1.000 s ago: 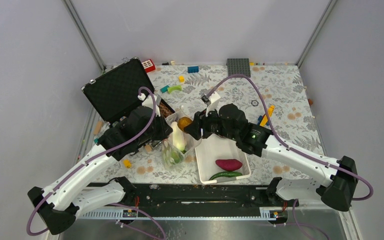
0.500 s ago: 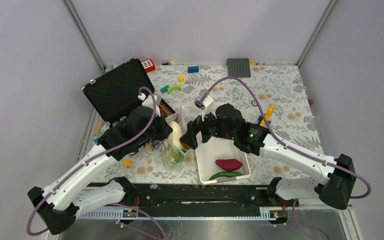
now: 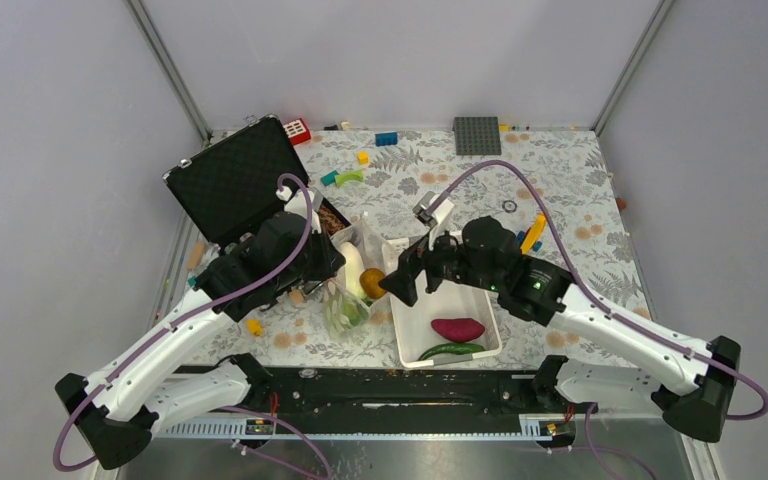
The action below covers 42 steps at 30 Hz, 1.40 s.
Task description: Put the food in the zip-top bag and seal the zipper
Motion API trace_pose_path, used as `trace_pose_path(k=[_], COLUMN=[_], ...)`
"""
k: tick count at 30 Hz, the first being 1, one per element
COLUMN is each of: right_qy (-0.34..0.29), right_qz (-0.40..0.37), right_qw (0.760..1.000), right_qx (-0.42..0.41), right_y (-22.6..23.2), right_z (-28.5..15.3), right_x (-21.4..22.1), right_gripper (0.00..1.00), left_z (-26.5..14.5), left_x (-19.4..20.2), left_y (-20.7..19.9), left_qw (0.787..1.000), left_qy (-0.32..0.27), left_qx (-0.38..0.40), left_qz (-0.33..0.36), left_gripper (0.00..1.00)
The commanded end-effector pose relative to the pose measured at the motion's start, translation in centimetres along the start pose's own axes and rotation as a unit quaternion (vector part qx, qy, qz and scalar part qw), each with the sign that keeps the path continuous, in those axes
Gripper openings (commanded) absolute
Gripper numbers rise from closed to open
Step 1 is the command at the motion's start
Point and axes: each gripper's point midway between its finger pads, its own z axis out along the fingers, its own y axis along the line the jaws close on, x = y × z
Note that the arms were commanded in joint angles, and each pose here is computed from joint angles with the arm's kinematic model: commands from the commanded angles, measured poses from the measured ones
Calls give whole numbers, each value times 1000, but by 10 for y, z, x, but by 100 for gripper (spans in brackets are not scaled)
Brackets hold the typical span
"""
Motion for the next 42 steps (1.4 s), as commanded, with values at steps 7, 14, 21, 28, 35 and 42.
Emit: trace_pose_path(k=[7, 14, 21, 28, 35, 42], right_qy=[3, 96, 253, 365, 407, 431], right_qz=[65, 102, 43, -80, -175, -192], right_qw=[982, 960, 953, 925, 896, 881], right_qx=[176, 244, 160, 67, -17, -11], right_y=[-62, -92, -83, -86, -90, -105], right_z=[-65, -82, -64, -68, -70, -62], right_x=[26, 77, 135, 168, 194, 211], right_gripper=[100, 100, 100, 100, 100, 100], left_z=[-1, 1, 0, 0, 3, 8], left_x=[-13, -9, -7, -6, -7, -6], left_y=[-11, -13, -20, -20, -20, -20], left_qw=[999, 999, 998, 998, 998, 998], left_qy=[-27, -19, -13, -15, -13, -5], left_qx=[29, 37, 56, 60, 58, 53], left_qz=[3, 6, 12, 13, 19, 21], left_gripper=[0, 0, 0, 0, 0, 0])
